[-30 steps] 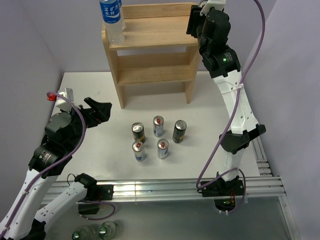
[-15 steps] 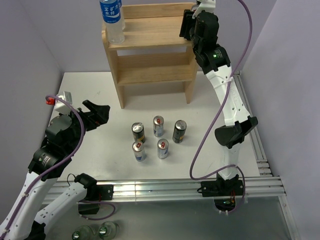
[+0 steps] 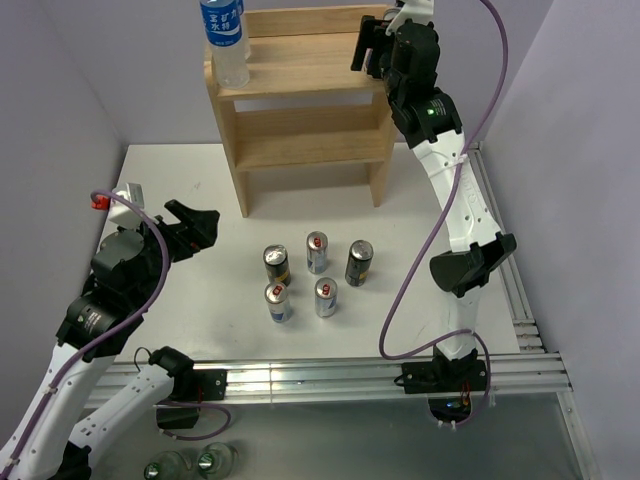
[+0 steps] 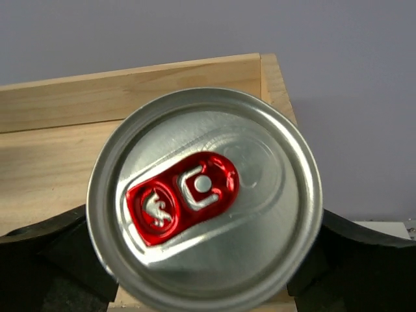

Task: Place and organize the beverage onto the shelf

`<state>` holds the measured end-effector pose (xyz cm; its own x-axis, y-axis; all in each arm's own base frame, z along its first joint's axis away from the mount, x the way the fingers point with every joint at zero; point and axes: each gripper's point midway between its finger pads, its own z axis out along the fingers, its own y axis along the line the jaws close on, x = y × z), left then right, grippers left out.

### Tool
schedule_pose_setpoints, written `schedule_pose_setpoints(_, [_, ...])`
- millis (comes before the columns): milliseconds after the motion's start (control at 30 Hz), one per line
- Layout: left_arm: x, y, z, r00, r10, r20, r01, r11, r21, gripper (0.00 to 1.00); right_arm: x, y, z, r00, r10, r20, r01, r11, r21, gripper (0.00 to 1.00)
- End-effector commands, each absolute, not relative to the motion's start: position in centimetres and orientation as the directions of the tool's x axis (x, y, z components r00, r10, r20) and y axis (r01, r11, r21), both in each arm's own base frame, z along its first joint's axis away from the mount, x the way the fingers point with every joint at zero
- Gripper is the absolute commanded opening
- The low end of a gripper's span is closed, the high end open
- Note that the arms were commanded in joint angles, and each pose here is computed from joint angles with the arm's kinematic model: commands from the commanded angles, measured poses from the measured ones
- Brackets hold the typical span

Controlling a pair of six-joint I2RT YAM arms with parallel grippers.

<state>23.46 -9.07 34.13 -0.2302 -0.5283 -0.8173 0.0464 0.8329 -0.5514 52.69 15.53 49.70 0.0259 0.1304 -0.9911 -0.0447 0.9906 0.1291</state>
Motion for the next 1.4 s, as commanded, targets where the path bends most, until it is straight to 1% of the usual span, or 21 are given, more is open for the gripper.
schedule_pose_setpoints(0, [23.7, -9.1, 34.7, -0.210, -0.538, -0.817, 0.052, 0.828, -0.559, 0.99, 51.7, 14.5, 53.1, 0.115, 0.161, -0.980, -0.042, 0.987, 0.157, 0.89])
schedule_pose_setpoints(800, [24.4, -9.1, 33.9, -0.206, -0.509, -0.836, 0.046, 0.848, -0.528, 0.99, 51.9, 14.1, 51.9, 0.089, 0.125, -0.988, -0.004, 0.992, 0.125, 0.90])
schedule_pose_setpoints(1000, [24.6, -9.4, 33.6, -0.208, -0.505, -0.837, 0.054, 0.849, -0.526, 0.99, 50.0, 14.1, 50.8, 0.070, 0.095, -0.993, 0.003, 0.995, 0.096, 0.90])
schedule_pose_setpoints(1300, [24.9, -9.9, 33.5, -0.214, -0.488, -0.846, 0.080, 0.855, -0.513, 0.99, 45.8, 14.2, 47.4, 0.001, 0.061, -0.998, 0.004, 0.998, 0.061, 0.91])
schedule_pose_setpoints(1367, [25.0, -10.0, 33.6, -0.213, -0.485, -0.848, 0.085, 0.855, -0.511, 0.99, 44.2, 13.7, 48.0, 0.013, 0.079, -0.997, 0.011, 0.997, 0.079, 0.92])
